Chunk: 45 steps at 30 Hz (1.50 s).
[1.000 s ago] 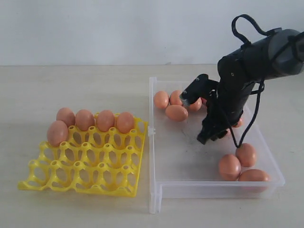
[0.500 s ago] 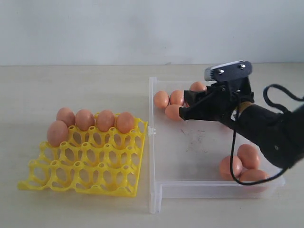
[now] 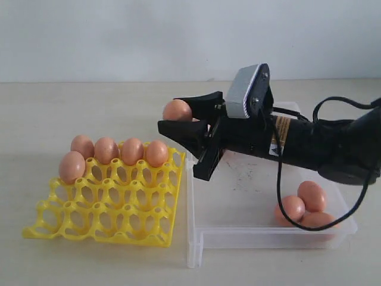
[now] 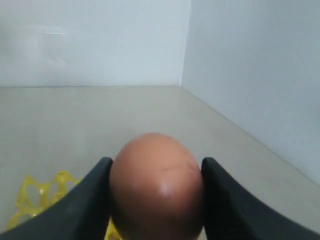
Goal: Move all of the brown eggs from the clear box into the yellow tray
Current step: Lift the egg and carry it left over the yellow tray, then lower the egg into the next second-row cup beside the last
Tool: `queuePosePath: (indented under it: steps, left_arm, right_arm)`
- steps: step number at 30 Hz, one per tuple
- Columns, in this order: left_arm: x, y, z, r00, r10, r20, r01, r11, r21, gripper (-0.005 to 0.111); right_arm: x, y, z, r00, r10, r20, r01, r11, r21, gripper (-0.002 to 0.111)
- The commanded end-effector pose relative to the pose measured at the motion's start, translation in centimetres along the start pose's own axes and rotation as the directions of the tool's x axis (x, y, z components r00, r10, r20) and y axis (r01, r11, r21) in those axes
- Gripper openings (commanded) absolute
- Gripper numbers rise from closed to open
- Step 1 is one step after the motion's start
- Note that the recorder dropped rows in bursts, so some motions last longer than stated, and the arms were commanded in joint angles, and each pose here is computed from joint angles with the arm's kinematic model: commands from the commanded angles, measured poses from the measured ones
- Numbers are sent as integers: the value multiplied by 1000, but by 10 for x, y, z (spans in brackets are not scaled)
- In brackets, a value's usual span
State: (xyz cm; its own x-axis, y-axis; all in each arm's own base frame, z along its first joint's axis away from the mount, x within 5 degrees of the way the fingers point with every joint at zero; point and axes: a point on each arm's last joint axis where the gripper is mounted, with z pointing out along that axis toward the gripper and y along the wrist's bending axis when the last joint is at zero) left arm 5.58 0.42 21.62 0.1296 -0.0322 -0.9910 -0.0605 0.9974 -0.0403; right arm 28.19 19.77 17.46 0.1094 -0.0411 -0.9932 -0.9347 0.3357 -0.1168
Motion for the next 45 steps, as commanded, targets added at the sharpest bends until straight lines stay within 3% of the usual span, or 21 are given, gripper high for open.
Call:
queuePosePath:
  steps: [1,6,12,18,32,35,39,45]
  left_arm:
    - [-1,0,0,1000,-2,9,2,1000,2,4]
    - [-1,0,0,1000,-2,9,2,1000,2,4]
    - [-1,0,0,1000,-2,9,2,1000,2,4]
    - [-1,0,0,1000,-2,9,2,1000,2,4]
    - [-1,0,0,1000,-2,9,2,1000,2,4]
    - [-1,0,0,1000,-2,9,2,1000,2,4]
    - [-1,0,0,1000,-2,9,2,1000,2,4]
    - [-1,0,0,1000,-2,9,2,1000,2,4]
  right_arm:
    - [-3,-10,15,999,-44,31,46,997,-67,0]
    - [22,-15,40,1000,3,18,-2,995,-100,0]
    - [54,12,88,999,-29,14,32,962,-273,0]
    - [60,32,130,996,-59,66,79,927,-365,0]
    - [70,28,148,992,26,-121,-60,958,-280,0]
    - [72,19,150,975,158,-154,-182,971,-156,0]
    - [77,6,151,884,432,-178,-432,901,39,0]
    - [76,16,152,916,338,-216,-357,932,-56,0]
